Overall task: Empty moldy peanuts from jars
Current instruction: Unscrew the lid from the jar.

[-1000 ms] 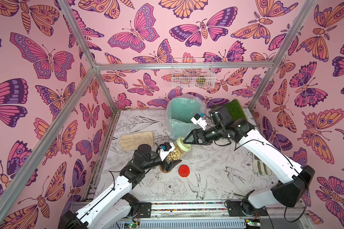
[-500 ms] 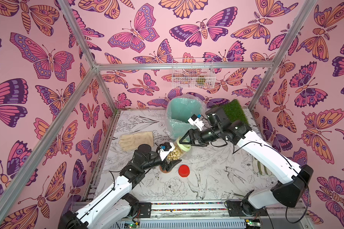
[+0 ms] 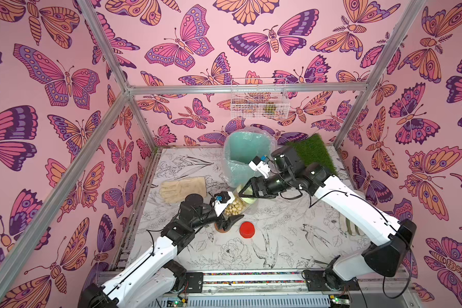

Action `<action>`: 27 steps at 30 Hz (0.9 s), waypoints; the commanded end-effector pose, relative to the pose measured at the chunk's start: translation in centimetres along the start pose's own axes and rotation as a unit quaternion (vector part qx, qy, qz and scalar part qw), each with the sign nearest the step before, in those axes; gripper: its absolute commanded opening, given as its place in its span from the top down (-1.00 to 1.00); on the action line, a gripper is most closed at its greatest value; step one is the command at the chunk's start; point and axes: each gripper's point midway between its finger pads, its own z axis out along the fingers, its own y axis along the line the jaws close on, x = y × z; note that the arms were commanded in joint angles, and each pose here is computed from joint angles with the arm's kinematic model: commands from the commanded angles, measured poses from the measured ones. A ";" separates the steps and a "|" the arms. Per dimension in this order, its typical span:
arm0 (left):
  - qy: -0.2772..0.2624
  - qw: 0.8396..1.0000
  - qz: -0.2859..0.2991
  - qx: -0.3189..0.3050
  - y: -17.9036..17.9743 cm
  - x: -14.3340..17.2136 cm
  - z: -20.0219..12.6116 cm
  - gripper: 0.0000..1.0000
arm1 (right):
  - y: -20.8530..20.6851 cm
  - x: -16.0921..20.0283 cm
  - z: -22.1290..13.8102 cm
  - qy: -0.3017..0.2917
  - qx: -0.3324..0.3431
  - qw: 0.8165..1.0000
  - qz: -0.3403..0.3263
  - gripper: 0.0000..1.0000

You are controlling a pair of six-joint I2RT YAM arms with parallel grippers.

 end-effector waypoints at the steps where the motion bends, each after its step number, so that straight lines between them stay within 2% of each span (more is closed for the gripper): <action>1: -0.040 0.999 0.029 -0.002 0.2 -2.5 -0.3 1.00 | 0.0 -0.3 -0.3 -0.002 0.023 0.999 -0.028 -0.73; 10: -0.039 0.999 0.028 0.000 0.1 -2.4 -0.3 1.00 | -0.6 0.0 -0.4 0.010 0.037 0.996 -0.077 -0.53; 16: -0.041 0.999 0.027 0.002 0.0 -2.6 -0.5 1.00 | -1.3 0.4 -0.2 0.016 0.043 0.990 -0.133 -0.53; 21: -0.043 0.999 0.025 0.010 -0.2 -2.8 -0.5 1.00 | -1.8 0.5 -0.2 0.014 0.040 0.979 -0.197 -0.63; 24: -0.044 0.999 0.023 0.014 -0.3 -2.9 -0.5 1.00 | -2.0 0.5 -0.2 0.017 0.040 0.970 -0.240 -0.82; 27: -0.045 0.999 0.023 0.013 -0.3 -3.0 -0.5 1.00 | -2.5 0.1 -0.3 0.016 0.043 0.968 -0.248 -0.97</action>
